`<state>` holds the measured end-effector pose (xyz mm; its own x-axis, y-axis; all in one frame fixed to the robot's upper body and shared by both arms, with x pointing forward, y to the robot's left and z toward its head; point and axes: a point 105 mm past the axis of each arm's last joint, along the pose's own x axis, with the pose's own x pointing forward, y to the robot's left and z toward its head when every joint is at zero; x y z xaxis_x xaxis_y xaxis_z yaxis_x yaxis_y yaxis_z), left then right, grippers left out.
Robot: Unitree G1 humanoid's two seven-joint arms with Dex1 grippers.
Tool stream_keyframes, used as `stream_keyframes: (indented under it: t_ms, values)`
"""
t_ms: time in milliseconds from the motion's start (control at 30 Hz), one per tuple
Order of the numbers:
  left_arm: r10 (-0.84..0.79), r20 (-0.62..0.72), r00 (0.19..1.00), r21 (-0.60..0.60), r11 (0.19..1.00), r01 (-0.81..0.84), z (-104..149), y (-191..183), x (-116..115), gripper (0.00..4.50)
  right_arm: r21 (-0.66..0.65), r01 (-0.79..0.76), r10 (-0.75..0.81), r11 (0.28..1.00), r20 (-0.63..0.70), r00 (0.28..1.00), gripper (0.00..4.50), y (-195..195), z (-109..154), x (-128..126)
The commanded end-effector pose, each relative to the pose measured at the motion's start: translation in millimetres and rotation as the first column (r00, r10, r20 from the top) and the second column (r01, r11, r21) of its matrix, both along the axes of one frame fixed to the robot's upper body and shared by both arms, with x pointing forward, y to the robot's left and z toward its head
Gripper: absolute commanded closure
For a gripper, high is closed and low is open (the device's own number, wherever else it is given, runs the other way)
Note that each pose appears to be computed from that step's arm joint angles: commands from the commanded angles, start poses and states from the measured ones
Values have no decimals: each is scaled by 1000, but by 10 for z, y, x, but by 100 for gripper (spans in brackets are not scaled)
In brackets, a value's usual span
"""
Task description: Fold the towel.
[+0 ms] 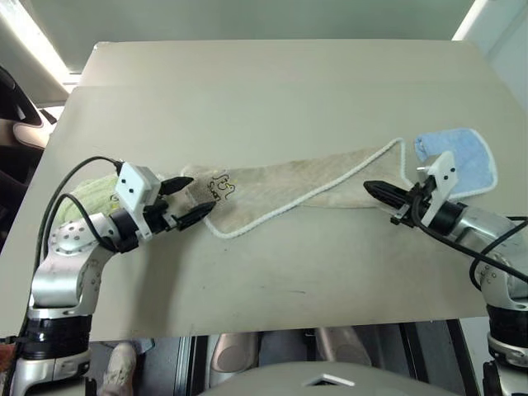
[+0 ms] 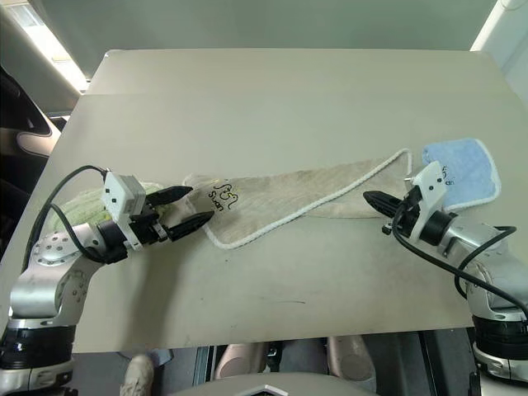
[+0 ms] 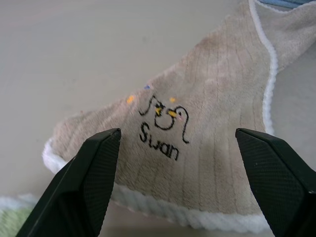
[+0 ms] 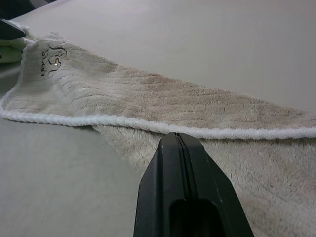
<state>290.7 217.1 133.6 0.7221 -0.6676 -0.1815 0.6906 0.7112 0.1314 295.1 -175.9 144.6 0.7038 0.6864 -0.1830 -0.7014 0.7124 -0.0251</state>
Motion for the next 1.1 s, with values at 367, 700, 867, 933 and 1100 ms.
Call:
stream_keyframes:
  t_ms: [367, 700, 867, 933, 1100]
  values:
    - [-39, 75, 996, -14, 999, 40, 126, -155, 56, 50, -18, 42, -40, 999, 85, 996, 450, -76, 183, -12]
    - [-52, 80, 995, -40, 998, 55, 80, -270, 37, 50, -25, 70, -67, 997, 98, 993, 450, -116, 189, 38]
    - [-67, 84, 994, -40, 997, 71, 111, -356, 6, 50, -16, 51, -49, 999, 105, 993, 450, -66, 189, 106]
    - [-63, 89, 994, -42, 997, 67, 130, -362, -2, 50, -23, 46, -43, 999, 100, 994, 450, -42, 153, 130]
    - [-74, 96, 993, 5, 997, 74, 120, -346, -42, 50, -24, 24, -21, 999, 111, 994, 450, 11, 193, 176]
